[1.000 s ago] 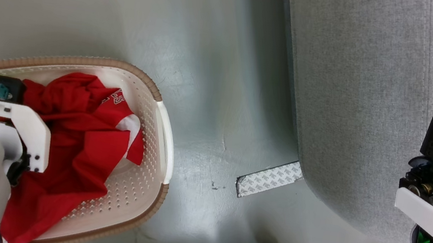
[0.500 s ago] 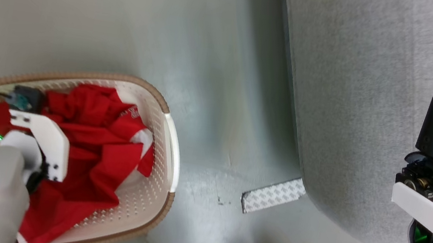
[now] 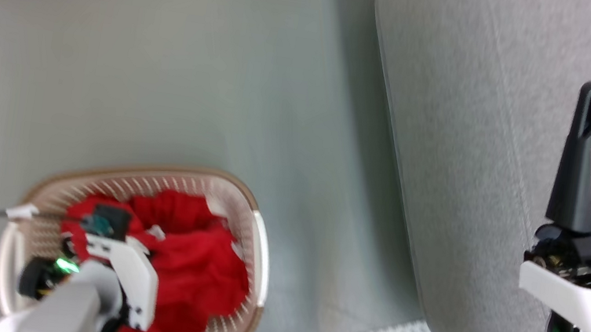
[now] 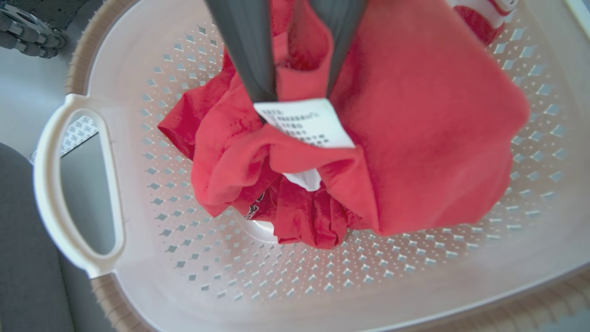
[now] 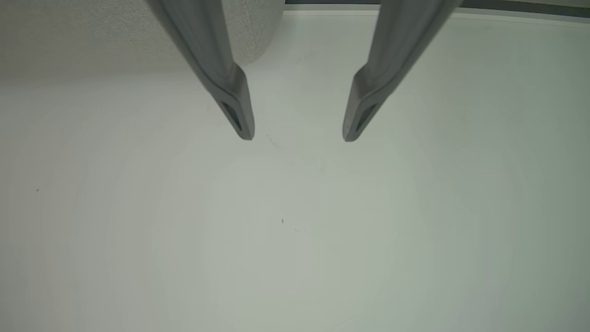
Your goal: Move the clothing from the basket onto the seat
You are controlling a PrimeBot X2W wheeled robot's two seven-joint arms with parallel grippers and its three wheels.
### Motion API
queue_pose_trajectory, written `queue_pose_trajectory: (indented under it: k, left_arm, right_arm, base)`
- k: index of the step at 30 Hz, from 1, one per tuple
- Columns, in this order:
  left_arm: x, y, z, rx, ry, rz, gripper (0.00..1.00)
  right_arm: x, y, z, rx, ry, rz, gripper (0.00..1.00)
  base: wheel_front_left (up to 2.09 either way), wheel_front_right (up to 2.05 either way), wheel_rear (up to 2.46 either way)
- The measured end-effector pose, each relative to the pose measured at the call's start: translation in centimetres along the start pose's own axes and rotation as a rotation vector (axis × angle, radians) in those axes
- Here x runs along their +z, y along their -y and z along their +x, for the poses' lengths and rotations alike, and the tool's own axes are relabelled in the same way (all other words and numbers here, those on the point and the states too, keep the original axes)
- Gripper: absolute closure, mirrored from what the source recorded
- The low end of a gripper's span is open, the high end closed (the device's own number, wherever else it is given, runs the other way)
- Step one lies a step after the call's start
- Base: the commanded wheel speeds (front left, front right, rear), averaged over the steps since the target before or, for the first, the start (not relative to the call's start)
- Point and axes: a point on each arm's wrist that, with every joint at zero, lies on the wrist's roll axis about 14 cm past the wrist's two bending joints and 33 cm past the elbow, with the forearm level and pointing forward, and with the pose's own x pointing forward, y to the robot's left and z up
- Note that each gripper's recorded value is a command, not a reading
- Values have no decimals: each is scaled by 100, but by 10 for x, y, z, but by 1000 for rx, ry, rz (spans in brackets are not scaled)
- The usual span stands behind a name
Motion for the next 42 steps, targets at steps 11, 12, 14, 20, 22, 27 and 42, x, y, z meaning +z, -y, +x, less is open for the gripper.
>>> queue_pose_trajectory:
  k: [11, 12, 14, 20, 22, 27, 42]
  left_arm:
    - [51, 20, -89, 21, 317, 7, 100]
    - [55, 21, -97, 24, 345, 17, 100]
    - [64, 22, -114, 30, 404, 32, 100]
    - [93, 24, -170, 45, 612, -12, 100]
    - [107, 22, -192, 53, 691, -10, 100]
    - [140, 24, -248, 64, 878, 35, 100]
    - [228, 66, -391, 74, 1291, 197, 100]
  right_arm:
    - [41, -30, -28, 55, 44, 40, 0]
    - [44, -33, -29, 66, 50, 45, 0]
    - [48, -42, -33, 89, 55, 57, 0]
    - [62, -67, -41, 167, 78, 93, 0]
    - [67, -76, -45, 192, 85, 106, 0]
    - [78, -92, -56, 237, 100, 130, 0]
    - [93, -119, -80, 320, 111, 176, 0]
  base:
    - [0, 0, 0]
    - [0, 0, 0]
    - [0, 0, 0]
    - [0, 0, 0]
    - [0, 0, 0]
    - [0, 0, 0]
    - [0, 0, 0]
